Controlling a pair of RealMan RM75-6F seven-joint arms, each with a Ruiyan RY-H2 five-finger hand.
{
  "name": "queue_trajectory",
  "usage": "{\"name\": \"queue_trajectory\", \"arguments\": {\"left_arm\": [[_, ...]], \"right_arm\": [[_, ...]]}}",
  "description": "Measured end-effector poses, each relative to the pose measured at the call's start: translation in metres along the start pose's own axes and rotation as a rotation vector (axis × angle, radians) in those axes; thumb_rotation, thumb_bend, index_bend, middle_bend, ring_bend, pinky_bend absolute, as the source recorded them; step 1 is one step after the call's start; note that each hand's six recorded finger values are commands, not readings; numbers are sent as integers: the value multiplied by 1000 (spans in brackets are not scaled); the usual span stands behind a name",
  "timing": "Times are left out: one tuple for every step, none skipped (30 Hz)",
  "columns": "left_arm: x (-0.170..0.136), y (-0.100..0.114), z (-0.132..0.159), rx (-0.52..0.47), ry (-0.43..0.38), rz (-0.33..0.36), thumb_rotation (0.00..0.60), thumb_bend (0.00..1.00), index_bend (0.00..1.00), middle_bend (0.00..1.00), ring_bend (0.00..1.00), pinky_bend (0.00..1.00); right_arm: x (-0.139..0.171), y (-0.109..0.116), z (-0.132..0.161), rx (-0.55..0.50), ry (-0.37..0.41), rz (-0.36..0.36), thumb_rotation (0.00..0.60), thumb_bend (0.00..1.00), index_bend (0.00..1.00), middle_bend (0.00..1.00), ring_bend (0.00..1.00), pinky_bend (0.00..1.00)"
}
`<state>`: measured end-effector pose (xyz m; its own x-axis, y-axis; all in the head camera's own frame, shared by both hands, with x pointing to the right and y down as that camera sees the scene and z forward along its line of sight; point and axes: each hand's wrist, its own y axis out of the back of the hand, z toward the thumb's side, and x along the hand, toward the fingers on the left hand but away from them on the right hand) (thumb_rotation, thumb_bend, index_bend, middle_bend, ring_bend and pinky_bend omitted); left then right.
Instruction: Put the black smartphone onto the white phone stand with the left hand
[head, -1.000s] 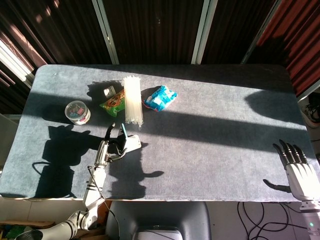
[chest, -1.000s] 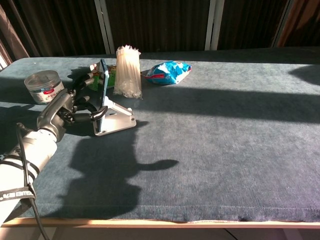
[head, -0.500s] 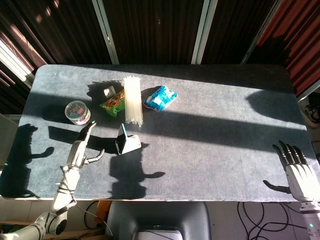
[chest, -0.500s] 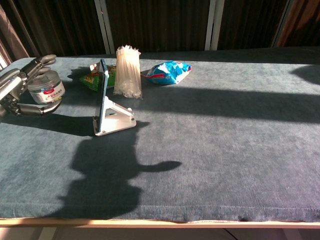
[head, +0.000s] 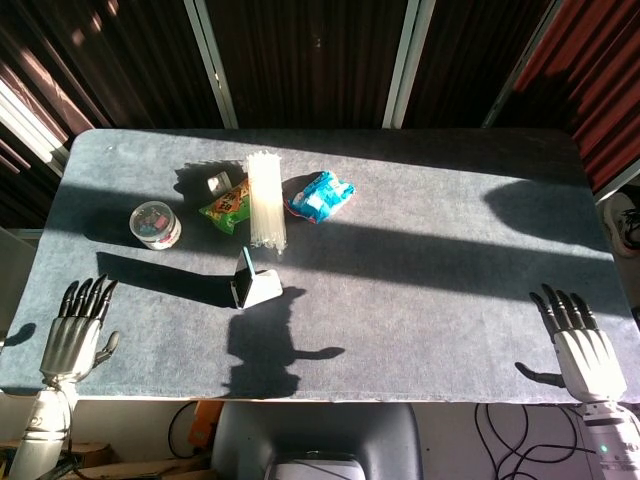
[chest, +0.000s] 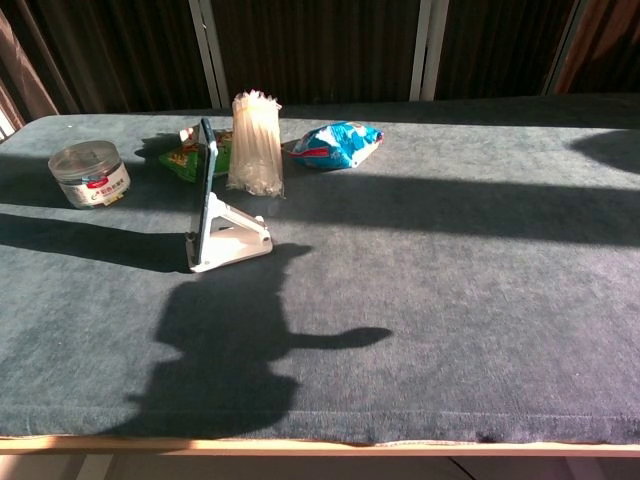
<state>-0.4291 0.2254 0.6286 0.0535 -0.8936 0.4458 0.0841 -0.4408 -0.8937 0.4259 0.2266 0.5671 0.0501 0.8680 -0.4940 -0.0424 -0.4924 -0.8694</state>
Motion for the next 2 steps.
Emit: {"name": "queue_trajectory", "arguments": {"left_arm": [[-4,2,-4,5,15,-2,600,348,0,0,0,0],[-8,4,-6,5,26,-1,600,348,0,0,0,0]], "right_arm": [[0,0,0,0,0,0,600,180,0,0,0,0],[0,0,0,0,1,-1,600,180,0,0,0,0]]}}
